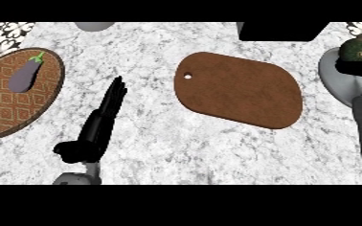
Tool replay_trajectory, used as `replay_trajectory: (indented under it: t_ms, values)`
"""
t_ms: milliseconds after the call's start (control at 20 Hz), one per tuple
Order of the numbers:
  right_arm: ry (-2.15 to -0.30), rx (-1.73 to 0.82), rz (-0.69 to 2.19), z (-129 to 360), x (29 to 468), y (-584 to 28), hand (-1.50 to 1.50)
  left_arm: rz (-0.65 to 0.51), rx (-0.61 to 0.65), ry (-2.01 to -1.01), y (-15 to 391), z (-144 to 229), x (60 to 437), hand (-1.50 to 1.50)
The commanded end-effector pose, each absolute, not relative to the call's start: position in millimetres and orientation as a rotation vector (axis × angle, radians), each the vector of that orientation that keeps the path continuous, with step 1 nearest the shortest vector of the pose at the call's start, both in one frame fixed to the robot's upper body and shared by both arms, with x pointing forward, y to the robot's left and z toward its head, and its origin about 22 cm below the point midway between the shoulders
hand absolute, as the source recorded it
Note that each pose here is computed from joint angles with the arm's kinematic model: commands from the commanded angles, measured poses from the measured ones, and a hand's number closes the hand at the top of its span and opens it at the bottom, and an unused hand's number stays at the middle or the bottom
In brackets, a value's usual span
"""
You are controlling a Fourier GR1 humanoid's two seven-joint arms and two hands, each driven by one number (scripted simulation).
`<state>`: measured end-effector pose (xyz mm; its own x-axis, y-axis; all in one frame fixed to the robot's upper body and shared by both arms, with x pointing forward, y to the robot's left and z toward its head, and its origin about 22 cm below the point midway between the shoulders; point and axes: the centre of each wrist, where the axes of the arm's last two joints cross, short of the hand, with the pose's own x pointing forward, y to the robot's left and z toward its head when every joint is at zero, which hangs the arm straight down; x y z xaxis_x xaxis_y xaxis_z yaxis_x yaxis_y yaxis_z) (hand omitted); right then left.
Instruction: Pick the squash from the cutting board and place it in the pan
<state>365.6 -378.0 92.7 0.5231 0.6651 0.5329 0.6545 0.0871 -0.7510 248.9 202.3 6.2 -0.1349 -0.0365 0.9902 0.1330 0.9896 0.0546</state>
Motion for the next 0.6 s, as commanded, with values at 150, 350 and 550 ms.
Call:
replay_trajectory:
  t_ms: [150, 350, 550]
  values:
    - [-1.170, -1.688, -0.156, 85.7, 361.4, -443.2, 1.50, -0.148, -0.100, -1.697, 195.7, 15.1, 256.6, 0.00]
    - [-1.163, -1.718, -0.145, 82.7, 346.2, -475.8, 1.50, -0.134, -0.090, -1.708, 185.9, 12.0, 267.6, 0.00]
    - [-1.171, -1.733, -0.174, 86.7, 341.9, -490.9, 1.50, -0.180, -0.109, -1.710, 189.9, 10.4, 254.3, 0.00]
